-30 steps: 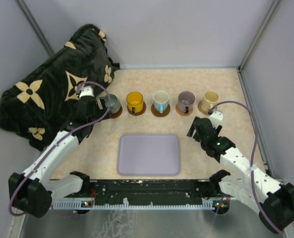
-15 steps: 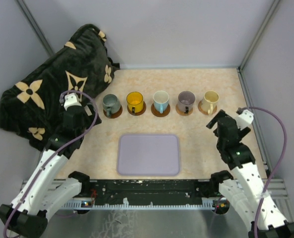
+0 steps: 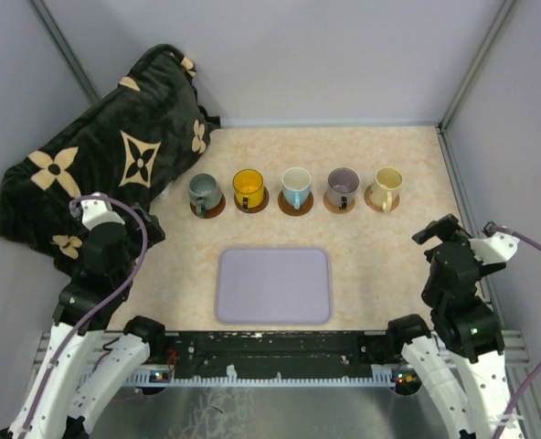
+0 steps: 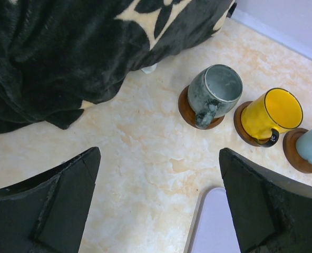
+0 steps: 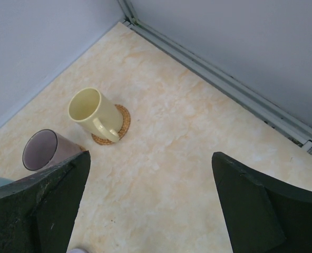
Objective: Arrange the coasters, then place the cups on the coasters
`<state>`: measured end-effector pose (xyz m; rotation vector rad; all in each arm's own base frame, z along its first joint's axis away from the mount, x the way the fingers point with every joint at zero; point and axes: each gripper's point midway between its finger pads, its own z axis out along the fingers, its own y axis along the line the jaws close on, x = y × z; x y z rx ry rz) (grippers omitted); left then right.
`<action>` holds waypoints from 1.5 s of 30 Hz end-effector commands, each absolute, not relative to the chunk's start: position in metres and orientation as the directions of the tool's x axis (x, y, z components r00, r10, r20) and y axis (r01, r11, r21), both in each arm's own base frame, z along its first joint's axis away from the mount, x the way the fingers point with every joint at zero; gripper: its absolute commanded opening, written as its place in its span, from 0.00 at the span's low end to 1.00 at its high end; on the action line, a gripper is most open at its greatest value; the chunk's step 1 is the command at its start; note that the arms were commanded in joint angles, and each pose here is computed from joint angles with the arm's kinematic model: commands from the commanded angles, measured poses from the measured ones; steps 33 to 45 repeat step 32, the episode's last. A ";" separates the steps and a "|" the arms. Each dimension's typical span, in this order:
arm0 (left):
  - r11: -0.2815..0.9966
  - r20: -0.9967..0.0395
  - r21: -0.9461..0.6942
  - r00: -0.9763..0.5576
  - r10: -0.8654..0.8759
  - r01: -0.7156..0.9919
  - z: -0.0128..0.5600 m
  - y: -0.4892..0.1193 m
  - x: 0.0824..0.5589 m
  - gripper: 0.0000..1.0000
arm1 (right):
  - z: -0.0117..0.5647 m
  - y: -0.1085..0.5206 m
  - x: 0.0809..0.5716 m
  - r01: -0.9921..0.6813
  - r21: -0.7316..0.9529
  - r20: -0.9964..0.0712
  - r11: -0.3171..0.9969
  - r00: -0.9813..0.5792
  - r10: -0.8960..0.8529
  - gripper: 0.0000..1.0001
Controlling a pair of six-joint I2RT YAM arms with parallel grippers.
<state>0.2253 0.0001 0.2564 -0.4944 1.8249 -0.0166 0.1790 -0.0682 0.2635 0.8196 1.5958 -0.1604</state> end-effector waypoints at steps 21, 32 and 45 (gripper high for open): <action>0.881 -0.927 -0.309 -0.092 -0.363 -0.358 0.291 0.021 0.207 0.99 | 0.317 -0.100 0.137 0.588 0.418 -0.908 0.692 0.250 0.336 0.99; 0.883 -0.929 -0.301 -0.097 -0.356 -0.360 0.286 0.020 0.210 0.99 | 0.315 -0.098 0.141 0.582 0.412 -0.911 0.701 0.240 0.336 0.99; 0.883 -0.929 -0.301 -0.097 -0.356 -0.360 0.286 0.020 0.210 0.99 | 0.315 -0.098 0.141 0.582 0.412 -0.911 0.701 0.240 0.336 0.99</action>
